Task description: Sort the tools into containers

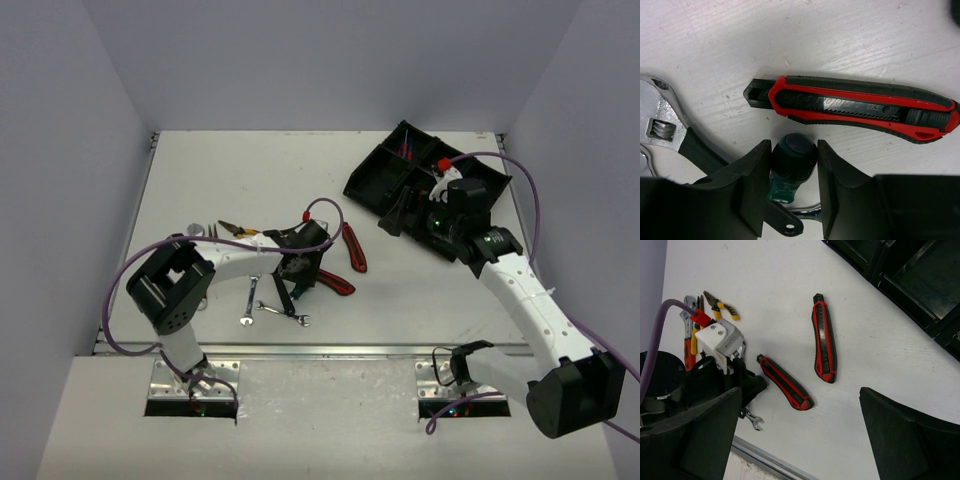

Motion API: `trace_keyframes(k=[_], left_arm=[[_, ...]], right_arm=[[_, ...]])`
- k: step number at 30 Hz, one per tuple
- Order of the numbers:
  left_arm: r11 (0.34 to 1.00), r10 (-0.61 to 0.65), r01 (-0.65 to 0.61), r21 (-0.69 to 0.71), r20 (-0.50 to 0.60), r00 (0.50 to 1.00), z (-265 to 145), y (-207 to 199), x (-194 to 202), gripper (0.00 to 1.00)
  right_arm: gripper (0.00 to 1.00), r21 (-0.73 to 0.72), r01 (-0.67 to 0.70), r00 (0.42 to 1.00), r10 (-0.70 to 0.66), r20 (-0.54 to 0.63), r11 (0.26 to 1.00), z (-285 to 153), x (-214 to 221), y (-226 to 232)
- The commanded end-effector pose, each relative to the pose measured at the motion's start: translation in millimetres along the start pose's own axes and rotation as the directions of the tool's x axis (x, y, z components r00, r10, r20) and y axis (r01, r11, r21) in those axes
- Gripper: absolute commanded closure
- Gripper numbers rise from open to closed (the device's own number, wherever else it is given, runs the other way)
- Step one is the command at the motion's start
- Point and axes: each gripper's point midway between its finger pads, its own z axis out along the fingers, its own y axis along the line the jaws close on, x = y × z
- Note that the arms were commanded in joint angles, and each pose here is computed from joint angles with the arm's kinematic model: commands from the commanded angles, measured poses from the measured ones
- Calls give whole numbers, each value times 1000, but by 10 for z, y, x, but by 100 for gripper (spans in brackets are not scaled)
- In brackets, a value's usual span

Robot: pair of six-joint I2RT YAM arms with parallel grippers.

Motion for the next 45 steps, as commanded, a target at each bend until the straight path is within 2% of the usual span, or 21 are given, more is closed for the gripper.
trace_keyframes(k=[1, 9, 15, 21, 25, 27, 29, 33, 36, 37, 41, 42, 43, 45], left_arm=[[1000, -1, 1, -4, 0, 1000, 18, -27, 27, 100], [988, -49, 32, 153, 105, 993, -398, -295, -276, 100], [975, -105, 59, 213, 212, 972, -741, -366, -549, 100], [965, -155, 90, 246, 260, 953, -886, -413, -704, 100], [942, -236, 134, 309, 319, 918, -1116, -447, -832, 100], [912, -310, 171, 374, 353, 883, -1317, -472, -908, 100], [872, -383, 198, 448, 369, 847, -1509, -511, -961, 100], [747, -518, 220, 627, 341, 785, -1908, -683, -1063, 100], [663, -556, 202, 721, 294, 778, -2139, -828, -1081, 100], [662, -557, 203, 721, 293, 777, -2139, -820, -1073, 100], [571, -560, 173, 803, 226, 797, -2300, -1018, -1074, 100], [557, -559, 164, 814, 221, 799, -2330, -1047, -1084, 100], [541, -551, 158, 826, 206, 809, -2335, -1086, -1063, 100], [520, -544, 150, 841, 190, 818, -2361, -1127, -1037, 100]], right_arm=[[1, -41, 2, 999, 0, 40, 999, 6, -107, 89], [1, -68, -2, 1000, 3, 19, 998, 27, -72, 130], [1, -216, 63, 998, -58, 31, 974, -21, -56, 364], [1, -229, 79, 997, -75, 27, 970, -20, -8, 360], [1, -361, 161, 987, -158, 38, 919, -113, 81, 546], [1, -567, 237, 967, -250, 56, 789, -302, 276, 824], [1, -654, 264, 954, -290, 70, 709, -419, 430, 921], [1, -652, 287, 945, -320, 71, 702, -375, 575, 961], [3, -652, 306, 939, -332, 88, 694, -314, 615, 1073], [4, -643, 314, 939, -328, 102, 699, -293, 579, 1074], [18, -688, 368, 914, -381, 143, 625, -280, 719, 1391], [22, -692, 374, 911, -385, 149, 617, -276, 732, 1433], [32, -687, 387, 907, -389, 162, 615, -255, 730, 1491], [38, -667, 398, 905, -387, 175, 630, -201, 710, 1507]])
